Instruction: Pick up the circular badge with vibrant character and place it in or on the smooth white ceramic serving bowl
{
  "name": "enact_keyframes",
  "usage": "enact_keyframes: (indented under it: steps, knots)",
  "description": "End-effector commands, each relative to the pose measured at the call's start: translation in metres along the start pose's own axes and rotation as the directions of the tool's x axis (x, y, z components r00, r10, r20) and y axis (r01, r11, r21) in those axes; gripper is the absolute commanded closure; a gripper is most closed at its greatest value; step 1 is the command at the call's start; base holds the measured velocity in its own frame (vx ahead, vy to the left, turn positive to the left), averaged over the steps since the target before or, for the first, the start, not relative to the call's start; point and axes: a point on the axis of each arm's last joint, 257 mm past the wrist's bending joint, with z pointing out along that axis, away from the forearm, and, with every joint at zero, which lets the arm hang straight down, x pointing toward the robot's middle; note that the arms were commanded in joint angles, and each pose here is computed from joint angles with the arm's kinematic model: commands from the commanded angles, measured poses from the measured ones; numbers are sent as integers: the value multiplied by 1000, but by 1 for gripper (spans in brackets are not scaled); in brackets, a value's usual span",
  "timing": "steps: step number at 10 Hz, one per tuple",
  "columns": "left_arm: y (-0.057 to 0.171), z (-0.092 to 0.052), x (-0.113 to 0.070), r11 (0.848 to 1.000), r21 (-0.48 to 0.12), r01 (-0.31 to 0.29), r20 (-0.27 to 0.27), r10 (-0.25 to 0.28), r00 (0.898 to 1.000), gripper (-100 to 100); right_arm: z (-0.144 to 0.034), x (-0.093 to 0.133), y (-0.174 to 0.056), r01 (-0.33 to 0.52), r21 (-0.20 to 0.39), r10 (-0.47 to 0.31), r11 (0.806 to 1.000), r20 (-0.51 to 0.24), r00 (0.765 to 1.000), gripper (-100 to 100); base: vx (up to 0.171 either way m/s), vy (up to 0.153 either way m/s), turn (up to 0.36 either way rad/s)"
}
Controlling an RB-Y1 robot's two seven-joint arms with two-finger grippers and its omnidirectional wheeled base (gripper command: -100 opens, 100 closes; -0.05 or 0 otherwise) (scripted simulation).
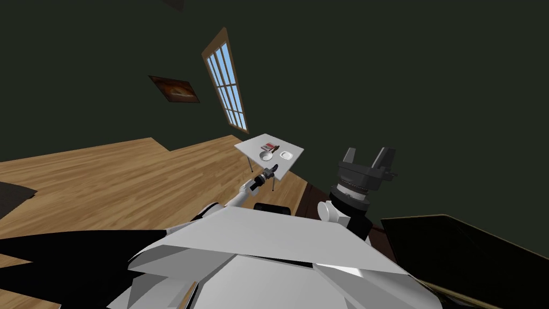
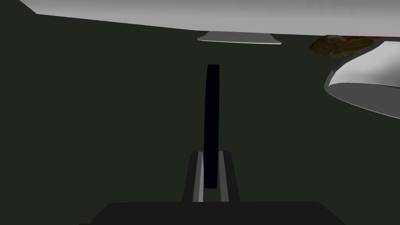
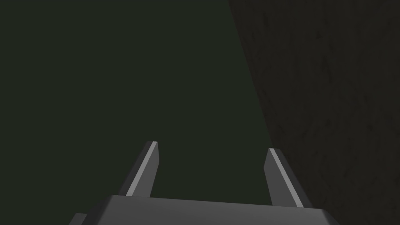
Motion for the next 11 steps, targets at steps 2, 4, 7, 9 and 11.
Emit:
enact_keyframes:
  steps: [2,4,7,9,11]
  knots:
    - [-1,9,-15,999,12,37,20,-37,999,100,0,0,0,0,0,0,1000,0,1000,0,-80,48,-44]
    - [-1,18,-26,998,19,59,30,-59,998,100,0,0,0,0,0,0,1000,0,1000,0,-57,67,-48]
    - [2,29,-42,996,25,82,40,-83,996,100,0,0,0,0,0,0,1000,0,1000,0,-53,76,-42]
    - [7,40,-54,995,25,92,42,-93,995,100,0,0,0,0,0,0,1000,0,1000,0,-15,79,-45]
    - [14,49,-64,996,16,84,38,-84,996,100,0,0,0,0,0,0,1000,0,1000,0,35,122,-52]
